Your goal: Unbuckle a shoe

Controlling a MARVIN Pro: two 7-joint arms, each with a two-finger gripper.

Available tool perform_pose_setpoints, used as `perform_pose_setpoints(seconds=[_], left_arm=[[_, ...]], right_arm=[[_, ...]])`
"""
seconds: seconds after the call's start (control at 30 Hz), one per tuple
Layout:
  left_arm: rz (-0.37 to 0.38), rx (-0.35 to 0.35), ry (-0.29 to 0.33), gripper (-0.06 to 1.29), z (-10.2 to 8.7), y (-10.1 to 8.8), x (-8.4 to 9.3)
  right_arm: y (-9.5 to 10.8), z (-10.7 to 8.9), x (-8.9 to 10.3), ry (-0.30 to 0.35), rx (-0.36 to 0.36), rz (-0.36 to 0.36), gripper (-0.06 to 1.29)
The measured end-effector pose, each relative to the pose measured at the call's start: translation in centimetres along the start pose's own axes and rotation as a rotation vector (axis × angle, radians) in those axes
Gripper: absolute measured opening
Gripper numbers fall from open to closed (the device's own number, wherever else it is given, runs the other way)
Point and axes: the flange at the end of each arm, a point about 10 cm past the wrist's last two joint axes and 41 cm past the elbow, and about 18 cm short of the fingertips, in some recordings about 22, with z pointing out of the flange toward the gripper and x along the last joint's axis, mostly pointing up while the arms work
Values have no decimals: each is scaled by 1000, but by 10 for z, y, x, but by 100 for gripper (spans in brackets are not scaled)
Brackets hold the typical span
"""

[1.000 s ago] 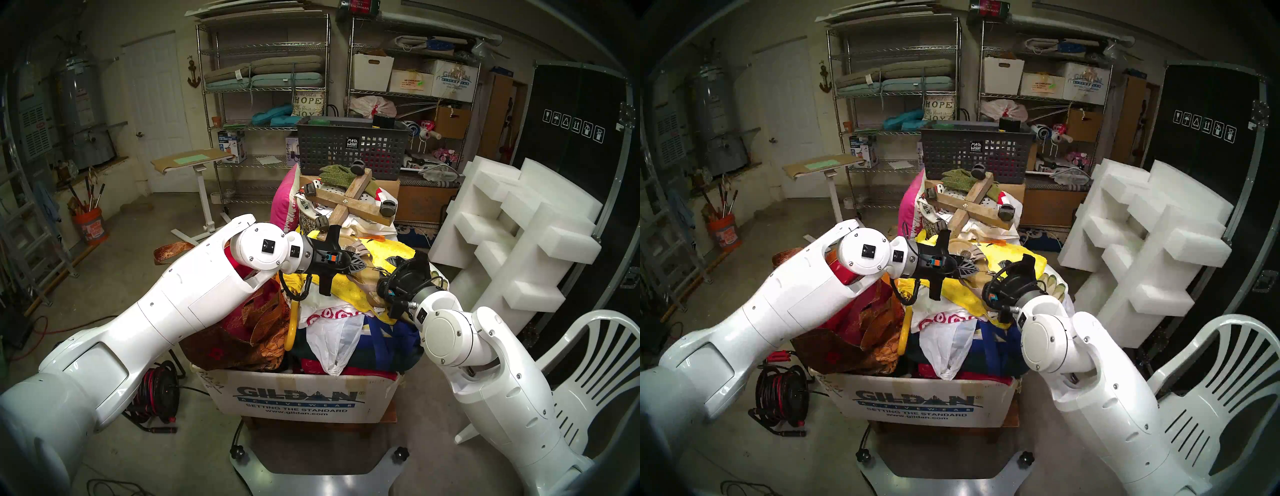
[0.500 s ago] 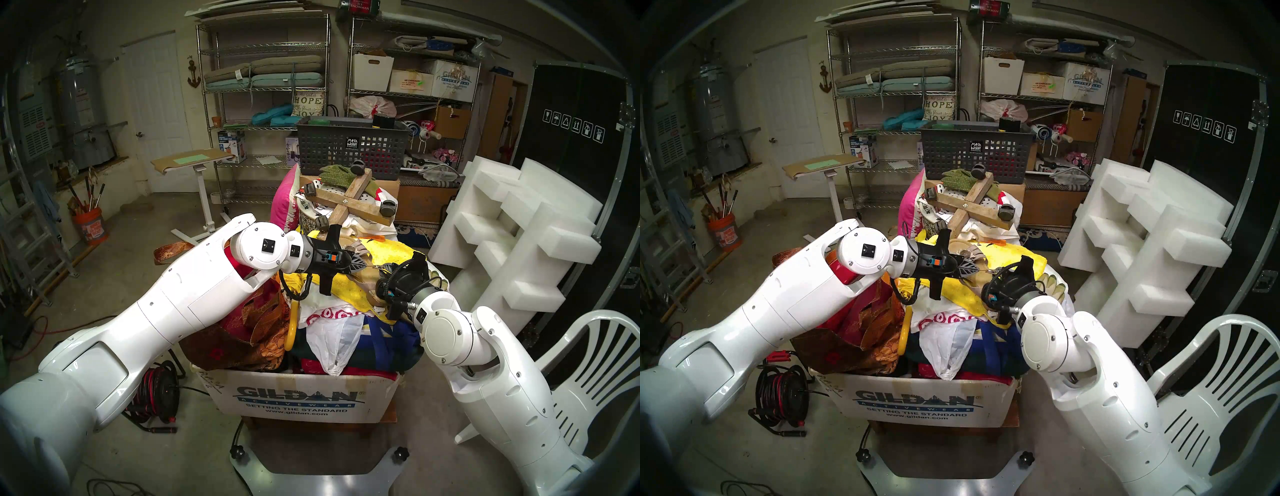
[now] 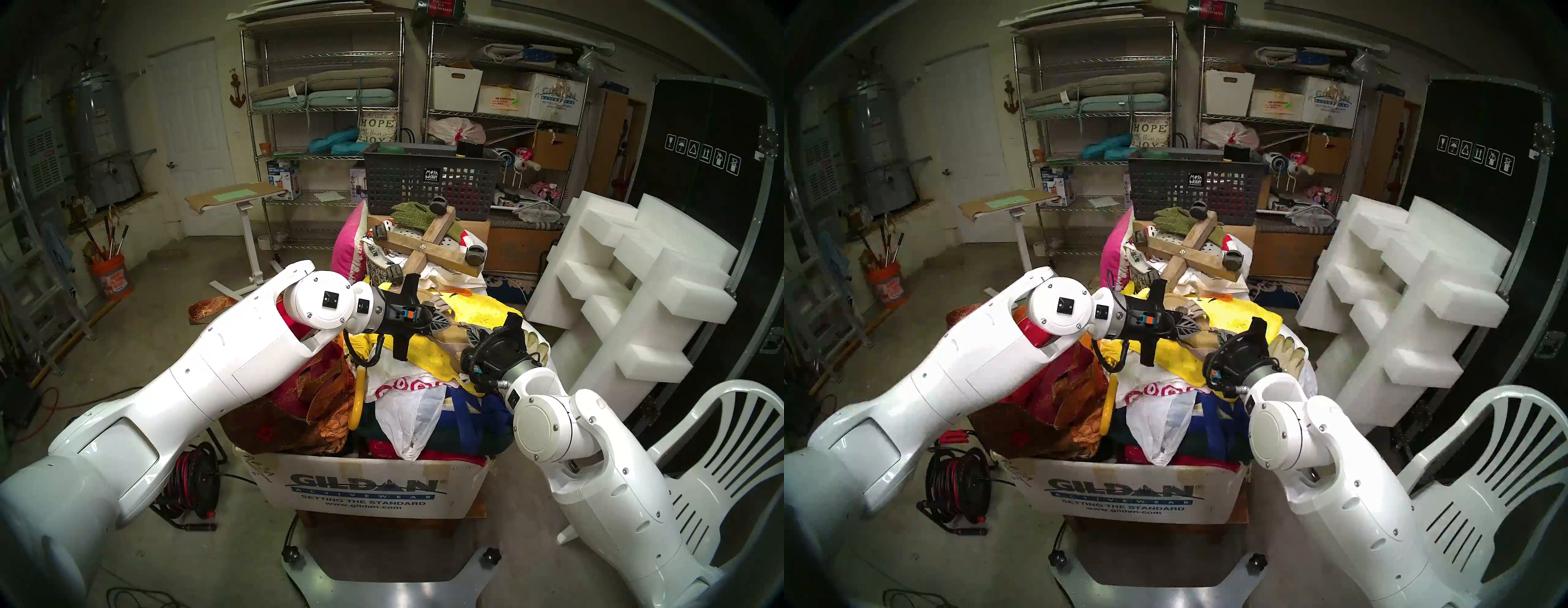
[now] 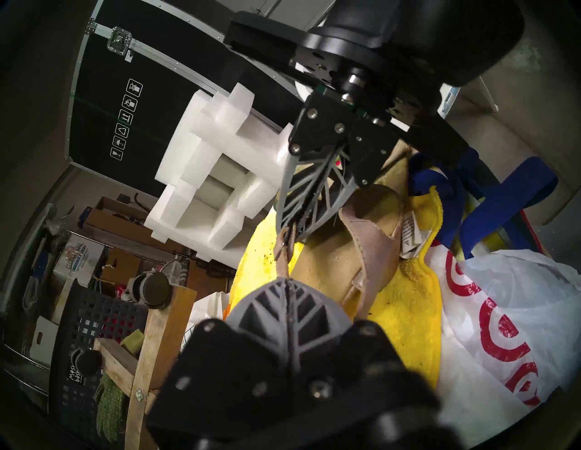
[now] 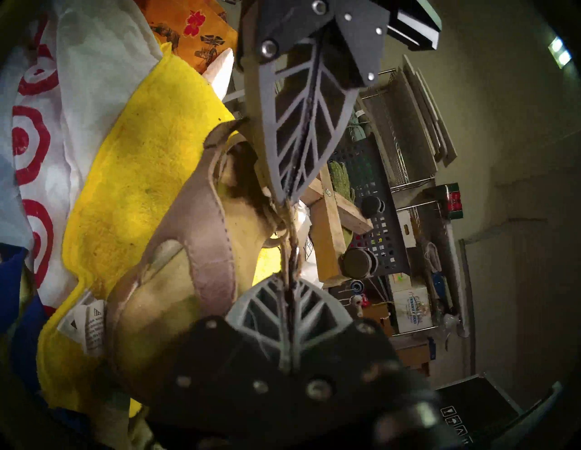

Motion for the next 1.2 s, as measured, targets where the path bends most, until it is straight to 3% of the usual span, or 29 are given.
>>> perform_pose_setpoints(seconds=[0.2, 0.5, 1.2], left_arm=[[-2, -6, 5, -2, 4, 1, 0], [-4, -8, 9, -2, 7, 1, -1], [-6, -15, 3, -2, 14, 0, -4]], right_arm=[[-12, -2, -5, 8, -68, -58, -3], [-21, 0, -7, 17, -156, -77, -3], [-27, 7, -5, 44, -216, -183, -3]])
